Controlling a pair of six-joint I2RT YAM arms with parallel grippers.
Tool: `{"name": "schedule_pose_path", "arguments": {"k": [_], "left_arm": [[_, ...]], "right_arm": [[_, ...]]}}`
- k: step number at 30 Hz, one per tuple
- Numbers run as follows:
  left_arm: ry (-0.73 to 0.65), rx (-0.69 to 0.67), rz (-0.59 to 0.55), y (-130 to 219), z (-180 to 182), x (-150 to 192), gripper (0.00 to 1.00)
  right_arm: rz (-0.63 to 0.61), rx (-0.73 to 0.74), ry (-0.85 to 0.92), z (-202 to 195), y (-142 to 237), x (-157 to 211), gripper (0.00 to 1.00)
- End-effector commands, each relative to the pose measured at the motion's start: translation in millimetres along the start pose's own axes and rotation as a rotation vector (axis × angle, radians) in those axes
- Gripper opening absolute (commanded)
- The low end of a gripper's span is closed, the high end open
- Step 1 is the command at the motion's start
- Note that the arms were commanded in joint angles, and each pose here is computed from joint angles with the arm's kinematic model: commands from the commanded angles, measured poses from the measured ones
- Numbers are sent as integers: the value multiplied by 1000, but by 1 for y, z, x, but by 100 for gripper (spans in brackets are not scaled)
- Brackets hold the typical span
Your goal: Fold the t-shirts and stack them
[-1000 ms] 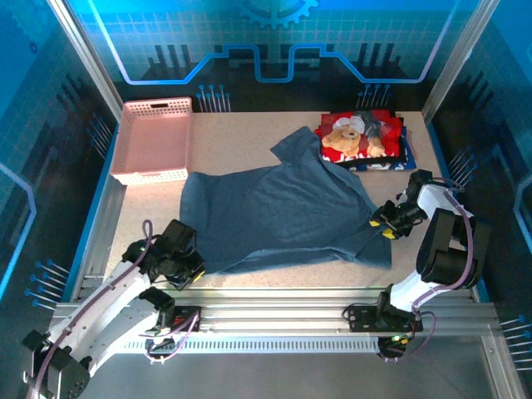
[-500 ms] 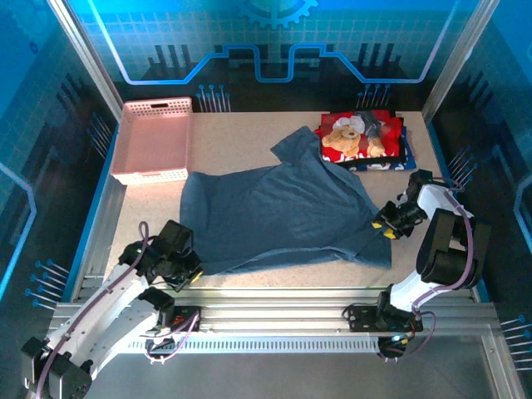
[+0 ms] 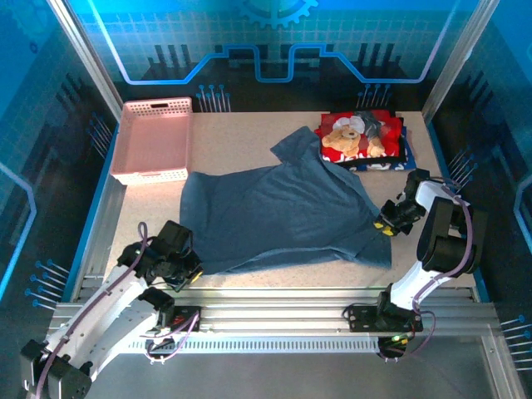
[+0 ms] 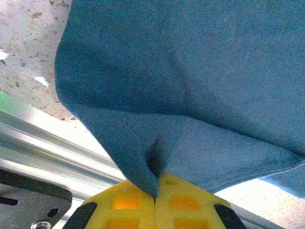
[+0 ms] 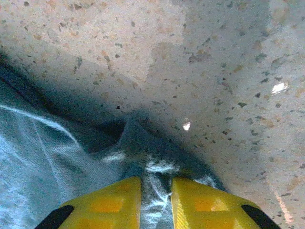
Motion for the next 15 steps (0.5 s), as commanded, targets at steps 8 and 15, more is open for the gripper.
{"name": "schedule_pose_path", "arguments": {"k": [8, 15], "left_arm": [[-10, 0, -4, 8, 6, 1, 3], [5, 54, -46, 21, 1, -2, 3]], "right_arm": [[-123, -40, -4, 15, 32, -16, 0], [-148, -84, 35, 29, 55, -4, 0]]}}
Point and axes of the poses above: each hand's point on the last joint's axis, 136 mm out from that joint toward the fingers, its own y axis back along the fingers, its own z axis along the line the jaws close on, x = y × z, the point moved 4 cm from there along y, back along the fingers, and after that the axes turned 6 degrees about y, right-handed, at the moved point
